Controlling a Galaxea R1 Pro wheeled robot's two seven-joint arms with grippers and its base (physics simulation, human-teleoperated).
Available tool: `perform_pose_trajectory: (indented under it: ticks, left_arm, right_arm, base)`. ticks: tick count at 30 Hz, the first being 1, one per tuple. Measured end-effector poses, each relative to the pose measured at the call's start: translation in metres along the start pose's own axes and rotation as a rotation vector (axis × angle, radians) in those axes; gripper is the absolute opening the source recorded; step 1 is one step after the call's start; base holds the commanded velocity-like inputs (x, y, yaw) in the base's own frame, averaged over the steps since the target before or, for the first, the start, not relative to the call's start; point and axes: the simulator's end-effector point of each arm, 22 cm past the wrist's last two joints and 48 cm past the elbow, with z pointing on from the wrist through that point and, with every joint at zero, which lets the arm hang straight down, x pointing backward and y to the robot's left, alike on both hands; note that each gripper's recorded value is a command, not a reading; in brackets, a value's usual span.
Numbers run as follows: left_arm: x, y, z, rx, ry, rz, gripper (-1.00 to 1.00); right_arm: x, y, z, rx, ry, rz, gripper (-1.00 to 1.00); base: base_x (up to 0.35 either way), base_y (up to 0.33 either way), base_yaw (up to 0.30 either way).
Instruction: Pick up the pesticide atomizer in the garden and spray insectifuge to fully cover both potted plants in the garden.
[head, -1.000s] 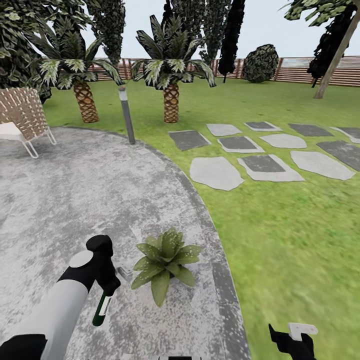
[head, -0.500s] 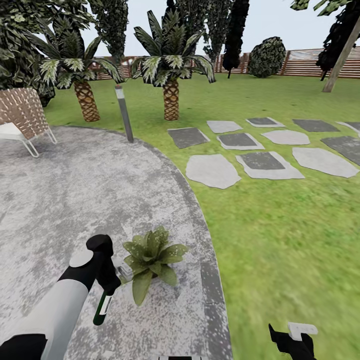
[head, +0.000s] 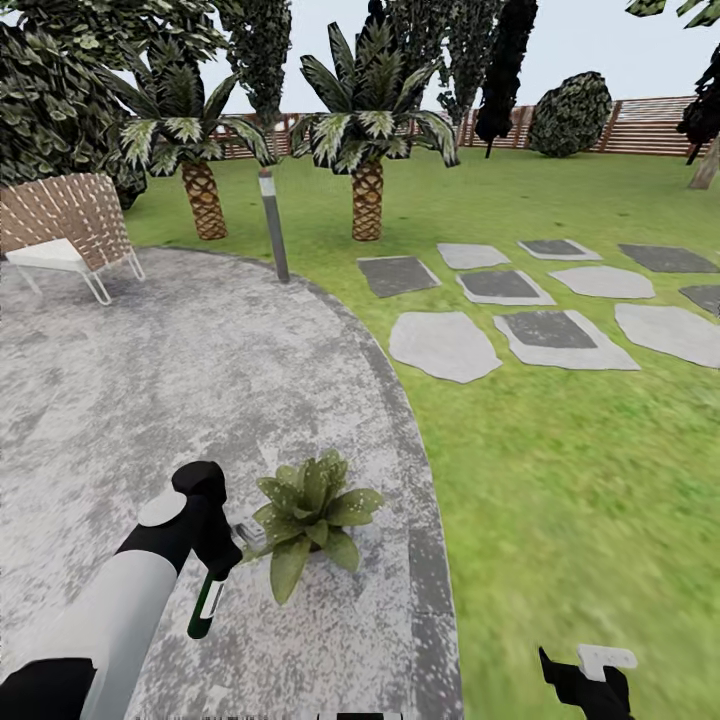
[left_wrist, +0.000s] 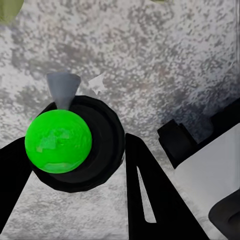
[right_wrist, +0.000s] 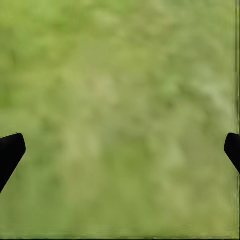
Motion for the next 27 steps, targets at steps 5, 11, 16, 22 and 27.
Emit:
perform_pose_trajectory:
  ticks: [5,11,16,22,27]
  left_arm:
    - [-0.0033,0.0017,-0.0042,-0.005,-0.008,0.000,-1.00]
    - [-0.0041,0.0029,-0.0057,-0.008,-0.010,-0.002,-1.00]
    - [-0.0038,0.0029,-0.0055,-0.008,-0.009,-0.014,-1.00]
    - [-0.0039,0.0026,-0.0055,-0.008,-0.008,-0.051,-1.00]
    - [-0.0040,0.0009,-0.0042,-0.003,-0.008,-0.052,-1.00]
  right_arm:
    - [-0.0001,0.0000,-0.0001,0.000,0.000,0.000,1.00]
    - [-0.0001,0.0008,-0.0001,-0.001,0.000,0.002,1.00]
    - [-0.0001,0.0012,-0.0001,-0.001,0.000,0.001,1.00]
    - [-0.0002,0.0012,-0.0001,-0.001,0.000,0.001,1.00]
    - [-0.0003,0.0012,0.0000,-0.001,0.000,0.001,1.00]
  base:
    - [-0.064,-0.091,0.000]
    - [-0.002,-0.253,0.146]
    - [0.000,-0.271,0.269]
    - [0.000,-0.272,0.276]
    - [0.000,-0.272,0.276]
